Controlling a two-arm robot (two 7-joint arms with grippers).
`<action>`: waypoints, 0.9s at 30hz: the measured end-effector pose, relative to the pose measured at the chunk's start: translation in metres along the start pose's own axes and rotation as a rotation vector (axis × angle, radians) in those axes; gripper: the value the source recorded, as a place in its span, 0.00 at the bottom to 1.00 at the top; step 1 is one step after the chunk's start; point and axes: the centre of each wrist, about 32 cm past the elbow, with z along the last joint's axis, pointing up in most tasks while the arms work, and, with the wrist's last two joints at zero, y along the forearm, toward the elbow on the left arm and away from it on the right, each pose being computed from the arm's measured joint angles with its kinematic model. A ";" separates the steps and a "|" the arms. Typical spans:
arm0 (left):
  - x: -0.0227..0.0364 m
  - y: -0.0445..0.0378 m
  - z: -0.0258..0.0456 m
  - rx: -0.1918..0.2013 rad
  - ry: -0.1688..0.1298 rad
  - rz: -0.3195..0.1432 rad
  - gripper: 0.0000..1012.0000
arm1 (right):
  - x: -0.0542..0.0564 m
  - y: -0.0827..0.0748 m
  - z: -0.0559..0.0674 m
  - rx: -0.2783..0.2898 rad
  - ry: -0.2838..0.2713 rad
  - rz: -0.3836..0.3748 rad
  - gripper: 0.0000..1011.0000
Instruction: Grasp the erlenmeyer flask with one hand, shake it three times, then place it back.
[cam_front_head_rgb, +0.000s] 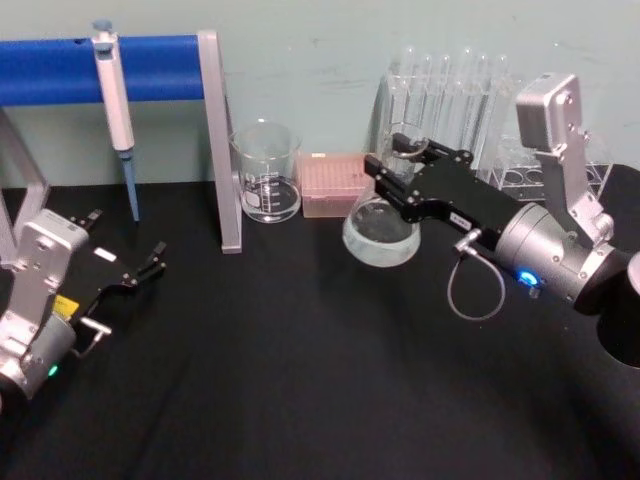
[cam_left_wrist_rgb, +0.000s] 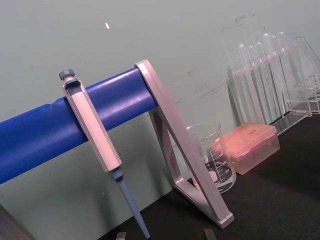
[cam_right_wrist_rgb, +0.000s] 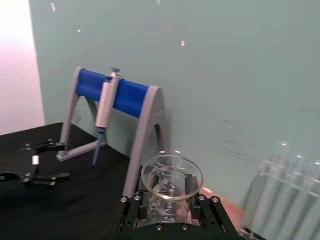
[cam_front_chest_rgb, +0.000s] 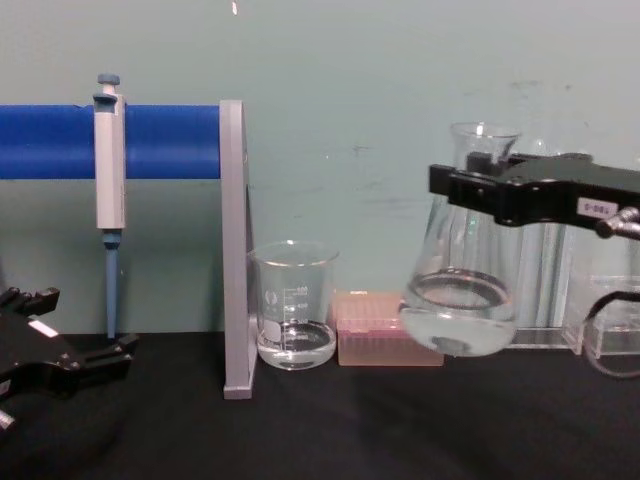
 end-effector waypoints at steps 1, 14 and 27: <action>0.0000 0.0000 0.0000 0.000 0.000 0.000 0.99 | 0.001 -0.001 0.000 -0.001 0.000 -0.007 0.45; 0.0000 0.0000 0.0000 0.000 0.000 0.000 0.99 | 0.008 -0.009 0.001 -0.006 0.002 -0.090 0.45; 0.0000 0.0000 0.0000 0.000 0.000 0.000 0.99 | 0.011 -0.012 0.000 -0.008 0.005 -0.129 0.45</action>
